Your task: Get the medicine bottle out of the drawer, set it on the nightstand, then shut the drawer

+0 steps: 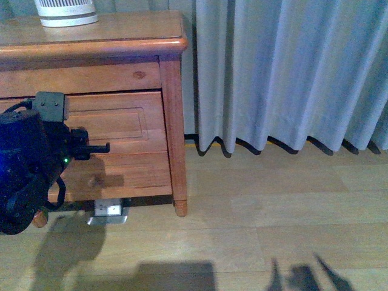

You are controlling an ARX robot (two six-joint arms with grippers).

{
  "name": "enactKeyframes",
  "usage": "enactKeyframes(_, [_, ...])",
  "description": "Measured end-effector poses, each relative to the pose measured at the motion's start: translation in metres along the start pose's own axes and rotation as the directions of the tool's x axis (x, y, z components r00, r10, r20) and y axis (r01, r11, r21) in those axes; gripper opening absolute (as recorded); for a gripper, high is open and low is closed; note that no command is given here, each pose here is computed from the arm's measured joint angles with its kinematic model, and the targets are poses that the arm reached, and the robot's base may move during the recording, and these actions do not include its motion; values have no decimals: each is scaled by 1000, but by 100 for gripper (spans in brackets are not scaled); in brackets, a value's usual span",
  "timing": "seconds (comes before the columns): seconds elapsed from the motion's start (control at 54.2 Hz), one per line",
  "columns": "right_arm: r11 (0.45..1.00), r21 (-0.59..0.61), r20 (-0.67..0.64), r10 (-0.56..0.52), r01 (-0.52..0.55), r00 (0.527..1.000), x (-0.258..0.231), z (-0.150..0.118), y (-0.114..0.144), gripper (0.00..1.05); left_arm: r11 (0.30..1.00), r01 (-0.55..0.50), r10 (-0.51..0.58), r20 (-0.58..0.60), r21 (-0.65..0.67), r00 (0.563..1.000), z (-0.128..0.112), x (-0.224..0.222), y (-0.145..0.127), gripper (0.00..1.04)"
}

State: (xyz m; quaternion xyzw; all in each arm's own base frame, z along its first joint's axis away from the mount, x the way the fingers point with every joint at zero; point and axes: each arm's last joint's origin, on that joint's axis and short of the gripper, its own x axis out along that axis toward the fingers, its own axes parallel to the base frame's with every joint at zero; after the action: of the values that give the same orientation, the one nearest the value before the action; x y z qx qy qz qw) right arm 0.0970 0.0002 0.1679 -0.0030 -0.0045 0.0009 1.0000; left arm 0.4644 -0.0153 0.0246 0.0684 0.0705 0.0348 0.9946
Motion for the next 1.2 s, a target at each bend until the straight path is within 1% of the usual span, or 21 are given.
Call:
enactKeyframes(0.258, [1000, 0, 0, 0, 0, 1000, 0, 0, 0, 98, 1000, 3, -3, 10, -4, 1000, -1, -7, -1, 23])
enactKeyframes(0.35, [1000, 0, 0, 0, 0, 1000, 0, 0, 0, 98, 1000, 10, -10, 10, -4, 1000, -1, -22, -3, 23])
enactKeyframes(0.498, [1000, 0, 0, 0, 0, 1000, 0, 0, 0, 98, 1000, 24, -24, -23, 4, 999, -5, -58, -4, 23])
enactKeyframes(0.682, [1000, 0, 0, 0, 0, 1000, 0, 0, 0, 98, 999, 38, -35, -118, 18, 992, -2, -116, -4, 23])
enactKeyframes(0.774, [1000, 0, 0, 0, 0, 1000, 0, 0, 0, 98, 999, 41, -34, -197, 32, 980, 0, -148, -5, 23])
enactKeyframes(0.885, [1000, 0, 0, 0, 0, 1000, 0, 0, 0, 98, 999, 39, -28, -264, 34, 964, 3, -169, -8, 23])
enactKeyframes(1.014, [1000, 0, 0, 0, 0, 1000, 0, 0, 0, 98, 998, 47, -31, -301, 46, 953, 3, -188, -9, 23])
enactKeyframes(1.032, [1000, 0, 0, 0, 0, 1000, 0, 0, 0, 98, 998, 44, -30, -306, 42, 952, 3, -188, -9, 25])
enactKeyframes(1.051, [1000, 0, 0, 0, 0, 1000, 0, 0, 0, 98, 998, 47, -32, -312, 42, 950, 3, -188, -9, 31])
enactKeyframes(1.106, [1000, 0, 0, 0, 0, 1000, 0, 0, 0, 98, 997, 58, -42, -321, 40, 946, 3, -187, -9, 42])
enactKeyframes(1.124, [1000, 0, 0, 0, 0, 1000, 0, 0, 0, 98, 997, 66, -50, -323, 38, 945, 2, -187, -10, 47])
enactKeyframes(1.161, [1000, 0, 0, 0, 0, 1000, 0, 0, 0, 98, 997, 69, -53, -326, 39, 944, 3, -188, -10, 53])
enactKeyframes(1.198, [1000, 0, 0, 0, 0, 1000, 0, 0, 0, 98, 996, 79, -61, -326, 40, 943, 5, -189, -10, 62])
